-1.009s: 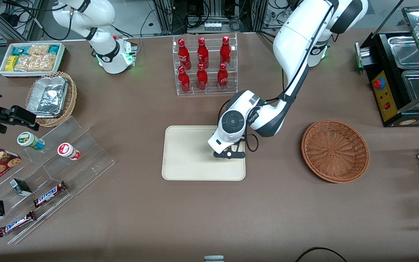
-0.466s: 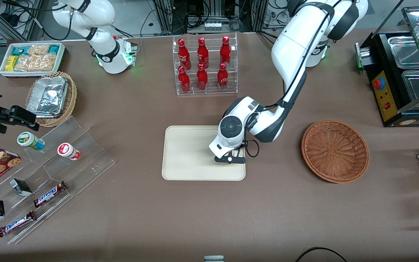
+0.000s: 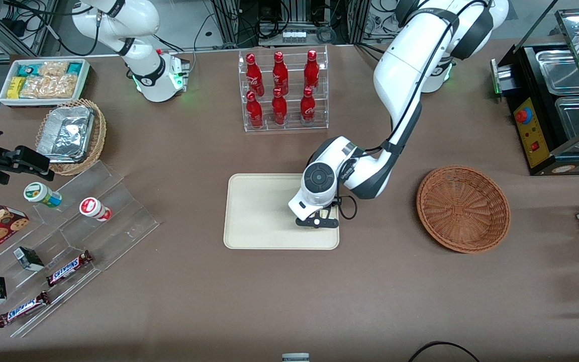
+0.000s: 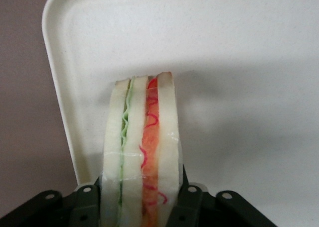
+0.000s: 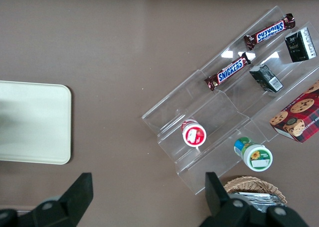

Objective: Place sandwich from basket to tray

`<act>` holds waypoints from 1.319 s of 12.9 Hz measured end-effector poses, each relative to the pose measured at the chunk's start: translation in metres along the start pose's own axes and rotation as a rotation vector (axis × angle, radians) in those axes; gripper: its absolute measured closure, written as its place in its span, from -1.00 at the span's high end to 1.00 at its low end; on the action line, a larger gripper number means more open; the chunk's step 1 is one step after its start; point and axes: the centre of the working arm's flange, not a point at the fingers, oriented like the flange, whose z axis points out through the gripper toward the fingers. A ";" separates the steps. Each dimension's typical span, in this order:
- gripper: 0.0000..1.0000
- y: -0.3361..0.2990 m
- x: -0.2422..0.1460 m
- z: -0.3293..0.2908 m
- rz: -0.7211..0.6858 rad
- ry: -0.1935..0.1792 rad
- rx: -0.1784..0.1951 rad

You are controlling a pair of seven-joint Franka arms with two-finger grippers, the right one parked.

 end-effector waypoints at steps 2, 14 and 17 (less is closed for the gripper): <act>0.59 -0.002 0.004 -0.027 -0.030 0.011 -0.002; 1.00 -0.213 0.012 -0.260 -0.274 -0.024 0.053; 1.00 -0.296 0.001 -0.291 -0.232 -0.050 0.053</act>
